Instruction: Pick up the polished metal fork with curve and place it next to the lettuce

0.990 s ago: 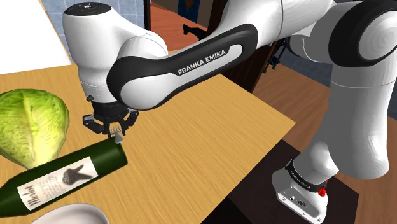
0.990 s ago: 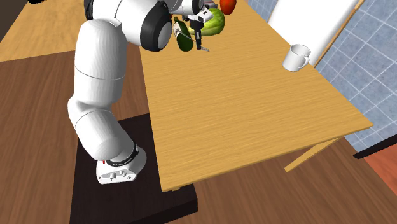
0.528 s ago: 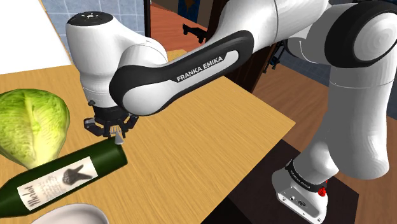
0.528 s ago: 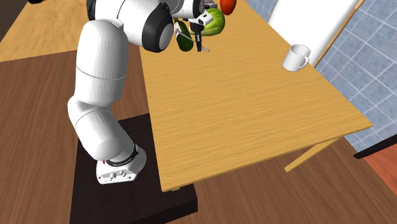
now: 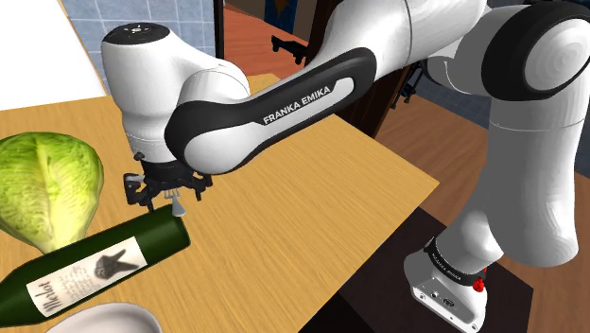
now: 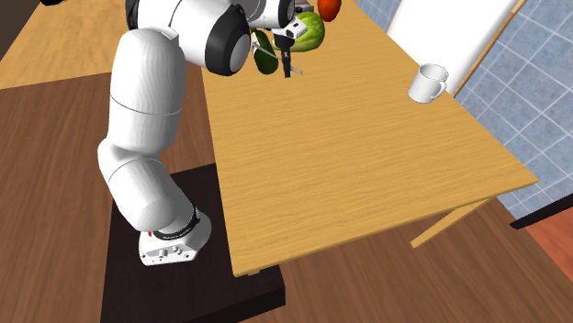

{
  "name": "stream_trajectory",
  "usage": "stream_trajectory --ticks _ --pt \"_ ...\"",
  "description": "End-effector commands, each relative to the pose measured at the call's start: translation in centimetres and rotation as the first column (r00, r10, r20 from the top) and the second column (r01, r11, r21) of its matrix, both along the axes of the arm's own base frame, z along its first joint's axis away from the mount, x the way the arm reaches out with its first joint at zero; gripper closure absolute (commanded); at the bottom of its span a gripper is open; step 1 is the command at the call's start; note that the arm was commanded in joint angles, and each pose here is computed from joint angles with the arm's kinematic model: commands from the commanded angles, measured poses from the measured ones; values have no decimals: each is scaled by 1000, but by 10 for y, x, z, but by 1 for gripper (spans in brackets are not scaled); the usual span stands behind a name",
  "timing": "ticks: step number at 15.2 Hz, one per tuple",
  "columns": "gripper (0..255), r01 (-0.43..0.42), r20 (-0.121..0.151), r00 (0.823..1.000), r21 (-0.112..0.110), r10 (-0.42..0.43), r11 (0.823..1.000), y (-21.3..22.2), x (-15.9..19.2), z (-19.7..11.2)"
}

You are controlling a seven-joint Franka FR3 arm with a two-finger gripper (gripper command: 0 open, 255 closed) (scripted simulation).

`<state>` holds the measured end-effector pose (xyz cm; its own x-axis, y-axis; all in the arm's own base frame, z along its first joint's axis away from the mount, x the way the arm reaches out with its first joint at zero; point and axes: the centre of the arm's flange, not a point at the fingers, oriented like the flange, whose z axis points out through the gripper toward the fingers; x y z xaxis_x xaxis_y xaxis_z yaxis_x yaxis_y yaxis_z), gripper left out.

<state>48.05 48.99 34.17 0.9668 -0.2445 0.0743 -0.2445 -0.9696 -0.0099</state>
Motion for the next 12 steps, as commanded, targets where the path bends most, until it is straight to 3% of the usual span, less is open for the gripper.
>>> stream_trajectory --ticks 1,5,12 --pt "0 0 0 1000 0 0 1000 1 1 0" --pt "0 0 0 1000 0 0 1000 1 -3 49" --pt "0 0 0 1000 0 0 1000 1 -3 49"
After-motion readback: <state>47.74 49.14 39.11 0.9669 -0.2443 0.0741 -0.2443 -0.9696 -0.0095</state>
